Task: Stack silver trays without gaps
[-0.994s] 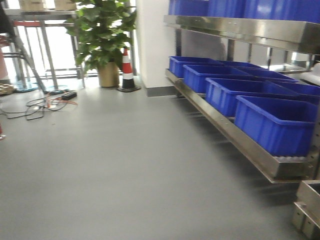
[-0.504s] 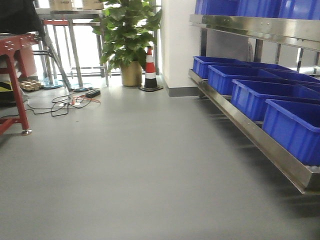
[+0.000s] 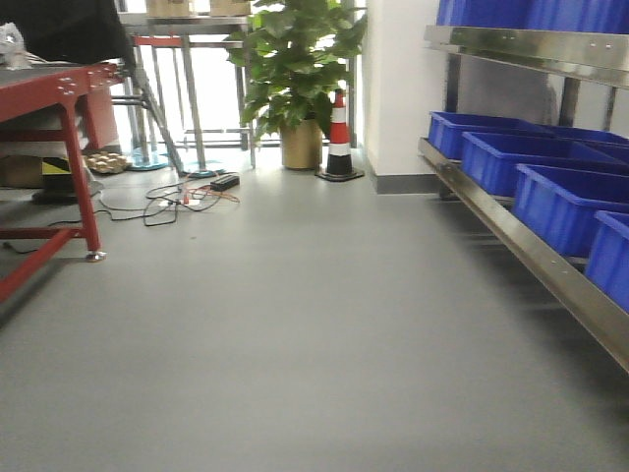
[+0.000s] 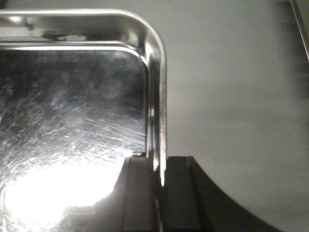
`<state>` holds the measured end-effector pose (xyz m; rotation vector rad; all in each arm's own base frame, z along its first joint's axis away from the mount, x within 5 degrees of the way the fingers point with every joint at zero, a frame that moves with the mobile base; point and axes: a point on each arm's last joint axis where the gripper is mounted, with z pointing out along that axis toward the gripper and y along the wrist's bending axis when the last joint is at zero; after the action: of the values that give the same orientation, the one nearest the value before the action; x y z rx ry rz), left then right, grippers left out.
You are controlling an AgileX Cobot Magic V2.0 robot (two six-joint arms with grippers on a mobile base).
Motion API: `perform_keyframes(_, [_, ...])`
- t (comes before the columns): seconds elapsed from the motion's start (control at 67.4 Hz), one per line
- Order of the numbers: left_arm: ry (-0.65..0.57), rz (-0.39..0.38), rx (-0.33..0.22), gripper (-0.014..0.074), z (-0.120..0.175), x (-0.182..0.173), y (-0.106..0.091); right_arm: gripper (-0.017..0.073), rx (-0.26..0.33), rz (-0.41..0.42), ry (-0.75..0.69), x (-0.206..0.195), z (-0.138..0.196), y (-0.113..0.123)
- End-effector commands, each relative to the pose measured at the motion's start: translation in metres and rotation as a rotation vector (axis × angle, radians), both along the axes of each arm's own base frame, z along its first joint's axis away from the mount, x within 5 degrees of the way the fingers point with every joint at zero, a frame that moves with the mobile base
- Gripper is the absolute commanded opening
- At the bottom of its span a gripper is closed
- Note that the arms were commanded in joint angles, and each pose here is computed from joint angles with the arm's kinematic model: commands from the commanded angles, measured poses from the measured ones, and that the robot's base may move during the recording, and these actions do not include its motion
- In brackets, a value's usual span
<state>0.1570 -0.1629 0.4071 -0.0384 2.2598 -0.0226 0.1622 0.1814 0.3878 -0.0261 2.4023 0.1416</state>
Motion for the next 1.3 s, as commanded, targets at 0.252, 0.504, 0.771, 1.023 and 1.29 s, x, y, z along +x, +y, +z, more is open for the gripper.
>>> perform_keyframes(0.252, [-0.017,-0.089,-0.068,-0.0009,0.0025,-0.0028,-0.0121,-0.0019,0.119,0.1,-0.066,-0.0002,0.0088,0.0134])
perform_keyframes(0.504, [-0.017,-0.089,-0.068,-0.0009,0.0025,-0.0028,-0.0121,-0.0019,0.121,0.101,-0.067,-0.0002,0.0089,0.0136])
perform_keyframes(0.771, [-0.017,-0.089,-0.068,-0.0009,0.0025,-0.0028,-0.0121,-0.0019,0.121,0.101,-0.067,-0.0002,0.0089,0.0136])
perform_keyframes(1.023, [-0.033,-0.086,-0.059,-0.0009,0.0036,-0.0018,-0.0114,-0.0019,0.119,0.101,-0.066,0.0001,0.0084,0.0141])
perform_keyframes(1.29, [-0.097,-0.076,-0.023,-0.0009,0.0081,0.0017,-0.0088,-0.0019,0.119,0.101,-0.066,0.0001,0.0084,0.0141])
